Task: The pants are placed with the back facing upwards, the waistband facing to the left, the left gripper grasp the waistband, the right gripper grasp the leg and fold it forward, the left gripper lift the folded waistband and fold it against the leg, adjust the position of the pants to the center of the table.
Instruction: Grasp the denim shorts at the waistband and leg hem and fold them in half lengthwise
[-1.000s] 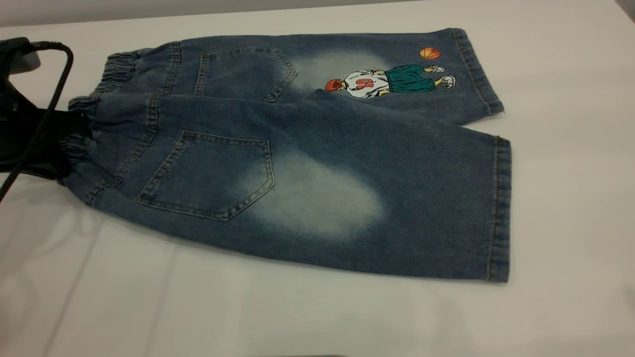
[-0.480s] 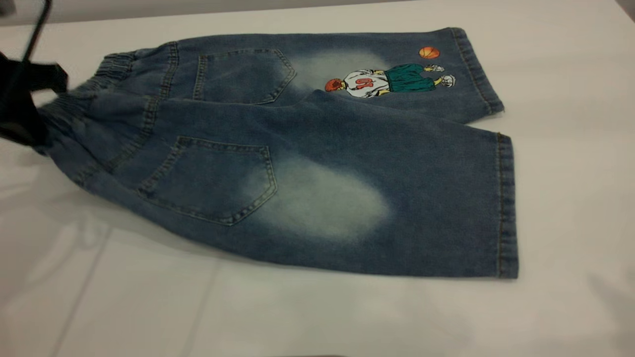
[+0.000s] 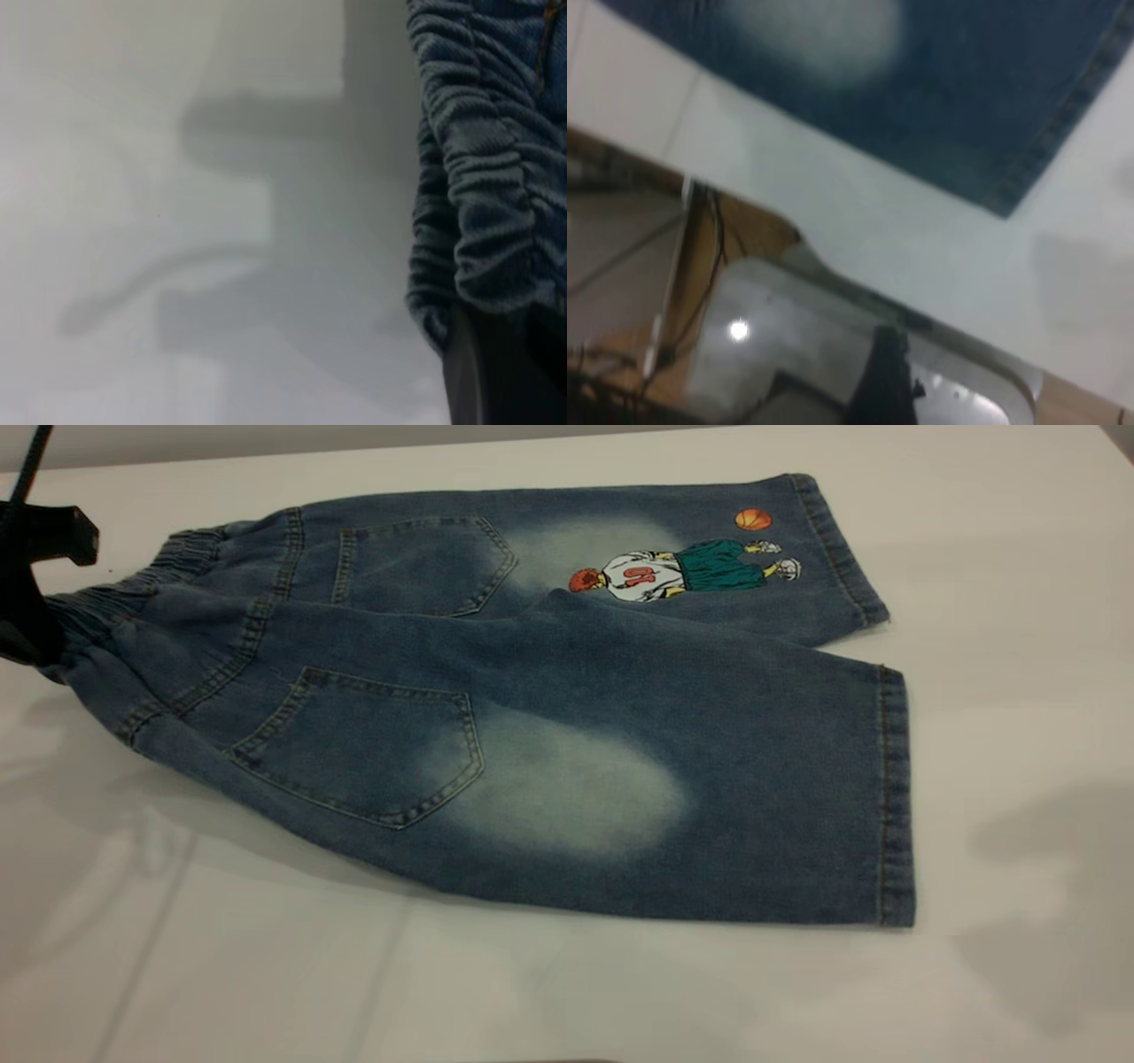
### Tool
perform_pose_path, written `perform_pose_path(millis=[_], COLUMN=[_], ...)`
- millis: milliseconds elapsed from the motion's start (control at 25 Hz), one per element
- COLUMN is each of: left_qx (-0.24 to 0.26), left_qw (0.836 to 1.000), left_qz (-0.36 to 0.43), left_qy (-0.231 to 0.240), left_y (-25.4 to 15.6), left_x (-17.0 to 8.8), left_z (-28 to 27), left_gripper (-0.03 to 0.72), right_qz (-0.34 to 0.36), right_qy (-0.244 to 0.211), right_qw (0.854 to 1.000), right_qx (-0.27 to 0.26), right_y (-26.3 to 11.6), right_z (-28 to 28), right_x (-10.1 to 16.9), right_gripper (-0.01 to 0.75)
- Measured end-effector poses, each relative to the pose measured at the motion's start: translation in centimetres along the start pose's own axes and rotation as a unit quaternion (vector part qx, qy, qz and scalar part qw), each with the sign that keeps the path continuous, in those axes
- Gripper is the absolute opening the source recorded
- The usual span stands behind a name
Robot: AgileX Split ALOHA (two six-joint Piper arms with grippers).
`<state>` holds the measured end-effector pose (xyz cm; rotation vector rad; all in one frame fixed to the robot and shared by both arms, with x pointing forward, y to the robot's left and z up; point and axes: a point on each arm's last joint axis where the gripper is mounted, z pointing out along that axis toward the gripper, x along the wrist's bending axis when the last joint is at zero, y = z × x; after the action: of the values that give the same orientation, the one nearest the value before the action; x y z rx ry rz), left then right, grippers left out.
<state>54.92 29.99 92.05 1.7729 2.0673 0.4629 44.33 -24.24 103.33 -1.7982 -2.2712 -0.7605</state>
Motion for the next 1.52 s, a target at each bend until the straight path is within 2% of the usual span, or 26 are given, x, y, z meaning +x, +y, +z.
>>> perform_pose_path(millis=[240,640,1000,1520], left_qx=[0.001,0.002,0.004,0.004], left_qw=[1.0,1.0,1.0,1.0], left_qz=[0.0,-0.006,-0.007,-0.007], left_qy=[0.0,-0.001,-0.001,-0.001], left_y=[0.0,0.0,-0.1,-0.1], left_x=[0.0,0.0,0.0,0.0], left_z=[0.0,0.0,0.0,0.0], left_gripper=[0.041,0.041,0.041,0.041], right_qz=[-0.065,-0.09,-0.104,-0.107], right_qy=[-0.014,-0.115,-0.135,-0.156], right_qw=[0.996,0.977,0.974,0.969], right_qx=[0.064,0.157,0.151,0.16], right_y=[0.5,-0.4,-0.4,-1.2], right_z=[4.8,12.6,18.6,23.3], right_x=[2.3,3.1,2.3,0.0], right_gripper=[0.584,0.581,0.571,0.571])
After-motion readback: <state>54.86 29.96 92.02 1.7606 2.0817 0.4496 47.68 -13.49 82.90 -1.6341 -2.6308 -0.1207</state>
